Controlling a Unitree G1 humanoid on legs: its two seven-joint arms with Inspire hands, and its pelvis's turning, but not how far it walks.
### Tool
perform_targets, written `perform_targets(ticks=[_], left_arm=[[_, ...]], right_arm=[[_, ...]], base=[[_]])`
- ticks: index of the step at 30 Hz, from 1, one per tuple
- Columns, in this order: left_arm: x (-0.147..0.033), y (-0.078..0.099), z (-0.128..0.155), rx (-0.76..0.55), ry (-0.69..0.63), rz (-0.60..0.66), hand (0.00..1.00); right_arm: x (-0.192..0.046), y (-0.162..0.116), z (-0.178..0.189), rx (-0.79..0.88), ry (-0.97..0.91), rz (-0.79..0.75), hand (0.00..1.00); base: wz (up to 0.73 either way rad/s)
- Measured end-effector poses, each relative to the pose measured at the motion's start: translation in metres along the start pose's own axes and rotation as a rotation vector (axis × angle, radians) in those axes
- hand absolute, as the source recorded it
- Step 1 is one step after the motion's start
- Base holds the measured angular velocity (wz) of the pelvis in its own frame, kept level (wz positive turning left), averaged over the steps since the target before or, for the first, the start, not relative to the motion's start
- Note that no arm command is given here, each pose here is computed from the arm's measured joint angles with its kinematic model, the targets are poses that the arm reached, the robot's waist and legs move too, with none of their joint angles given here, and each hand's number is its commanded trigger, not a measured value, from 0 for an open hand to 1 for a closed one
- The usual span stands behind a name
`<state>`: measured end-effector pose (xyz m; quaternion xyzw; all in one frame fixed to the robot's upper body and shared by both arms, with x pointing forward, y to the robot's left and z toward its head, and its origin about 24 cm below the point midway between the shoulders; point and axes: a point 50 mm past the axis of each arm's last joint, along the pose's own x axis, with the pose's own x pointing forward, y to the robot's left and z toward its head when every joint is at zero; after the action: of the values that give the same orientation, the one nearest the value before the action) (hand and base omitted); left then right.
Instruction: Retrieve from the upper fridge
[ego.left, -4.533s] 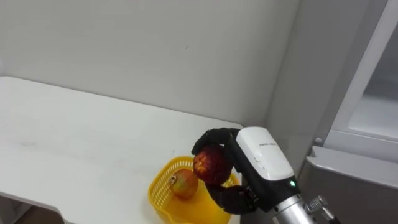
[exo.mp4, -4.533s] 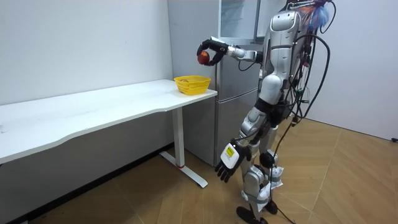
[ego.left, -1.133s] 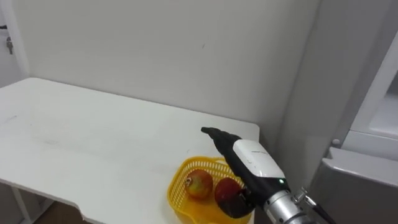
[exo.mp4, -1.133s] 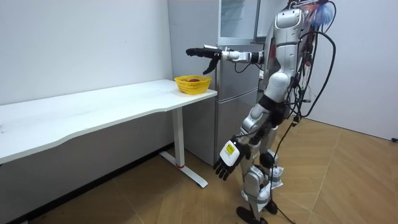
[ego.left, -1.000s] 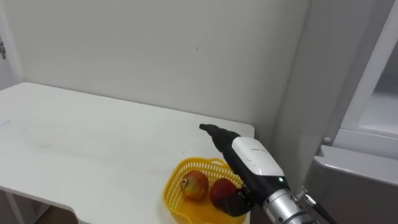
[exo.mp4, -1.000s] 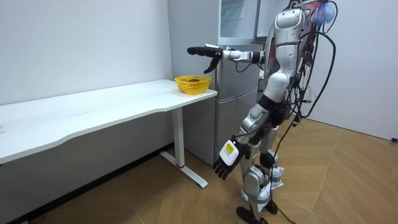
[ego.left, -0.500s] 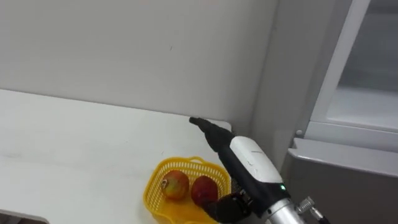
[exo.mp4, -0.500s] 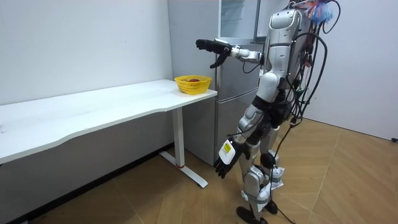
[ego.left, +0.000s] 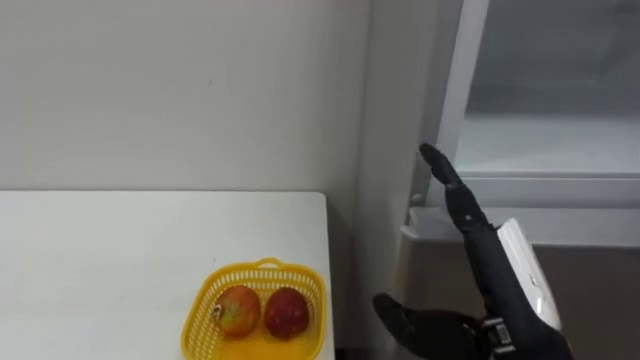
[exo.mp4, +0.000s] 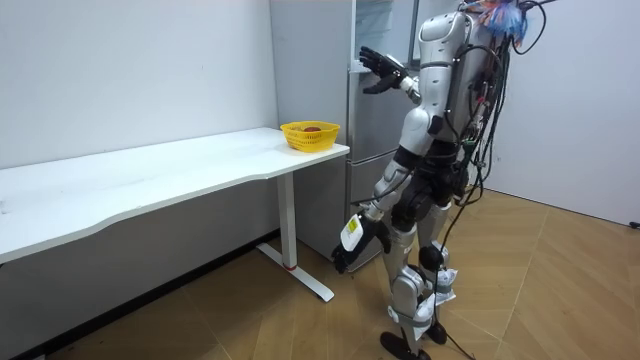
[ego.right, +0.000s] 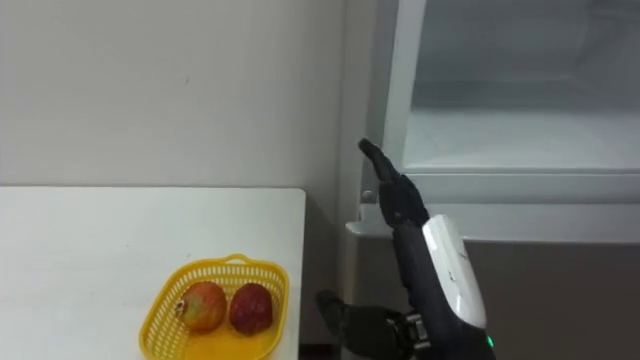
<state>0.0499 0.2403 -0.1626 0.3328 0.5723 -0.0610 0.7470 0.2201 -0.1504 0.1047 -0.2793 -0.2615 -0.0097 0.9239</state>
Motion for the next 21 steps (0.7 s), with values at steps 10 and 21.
perform_targets(ticks=[10,21], left_arm=[[-0.001,-0.005,0.000,-0.003,-0.003,-0.010,0.00],[-0.001,-0.001,0.009,-0.009,-0.047,0.010,0.00]], right_arm=[[-0.022,0.000,-0.010,-0.054,0.068,0.001,0.00],[-0.077,0.006,-0.049,-0.115,0.377,0.098,0.00]], base=[[-0.10],[-0.07]])
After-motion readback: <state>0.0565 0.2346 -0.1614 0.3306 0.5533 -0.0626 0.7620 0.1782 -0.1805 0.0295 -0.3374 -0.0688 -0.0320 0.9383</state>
